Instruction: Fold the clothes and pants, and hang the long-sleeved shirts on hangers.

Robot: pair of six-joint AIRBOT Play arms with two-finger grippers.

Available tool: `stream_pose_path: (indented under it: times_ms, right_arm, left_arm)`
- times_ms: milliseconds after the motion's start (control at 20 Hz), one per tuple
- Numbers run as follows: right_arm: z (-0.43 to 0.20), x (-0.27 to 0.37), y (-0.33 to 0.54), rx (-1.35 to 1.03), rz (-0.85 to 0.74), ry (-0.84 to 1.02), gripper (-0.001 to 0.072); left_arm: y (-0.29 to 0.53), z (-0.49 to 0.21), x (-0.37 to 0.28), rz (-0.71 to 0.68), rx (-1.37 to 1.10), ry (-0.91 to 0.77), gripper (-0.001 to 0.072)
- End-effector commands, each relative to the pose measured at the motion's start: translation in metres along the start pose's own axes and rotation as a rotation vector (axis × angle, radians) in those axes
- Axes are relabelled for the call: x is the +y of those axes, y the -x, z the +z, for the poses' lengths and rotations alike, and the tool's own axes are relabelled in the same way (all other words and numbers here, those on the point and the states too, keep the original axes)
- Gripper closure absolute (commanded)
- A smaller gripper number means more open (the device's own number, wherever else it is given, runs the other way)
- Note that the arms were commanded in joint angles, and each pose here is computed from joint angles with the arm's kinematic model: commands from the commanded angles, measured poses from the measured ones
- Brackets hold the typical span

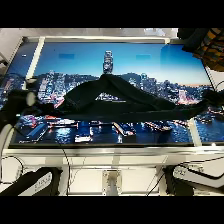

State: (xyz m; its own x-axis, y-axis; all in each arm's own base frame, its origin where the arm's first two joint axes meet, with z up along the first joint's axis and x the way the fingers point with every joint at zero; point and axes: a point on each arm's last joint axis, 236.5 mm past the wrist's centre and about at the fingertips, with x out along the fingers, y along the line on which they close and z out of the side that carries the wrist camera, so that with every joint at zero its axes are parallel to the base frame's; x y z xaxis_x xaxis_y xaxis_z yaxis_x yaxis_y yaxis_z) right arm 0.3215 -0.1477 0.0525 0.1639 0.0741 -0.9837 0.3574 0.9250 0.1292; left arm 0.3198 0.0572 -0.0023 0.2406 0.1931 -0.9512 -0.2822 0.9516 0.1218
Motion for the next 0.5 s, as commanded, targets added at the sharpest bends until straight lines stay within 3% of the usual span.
stream_pose_path:
  times_ms: [0, 150, 250, 450]
  right_arm:
    - [-0.019, 0.038, -0.044, 0.215, 0.194, 0.012, 0.0693]
    - [0.051, 0.071, -0.076, 0.047, 0.310, -0.021, 0.0695]
    - [0.108, 0.086, -0.063, -0.096, 0.319, -0.020, 0.0695]
    - [0.198, 0.081, 0.041, -0.444, 0.108, 0.131, 0.0695]
  left_arm:
    - [0.004, 0.018, -0.014, -0.378, 0.019, 0.353, 0.0690]
    - [0.044, 0.096, -0.045, -0.878, -0.096, 0.594, 0.0691]
    - [0.099, 0.156, -0.042, -1.065, -0.271, 0.605, 0.0692]
    - [0.178, 0.211, -0.008, -0.936, -0.542, 0.418, 0.0692]
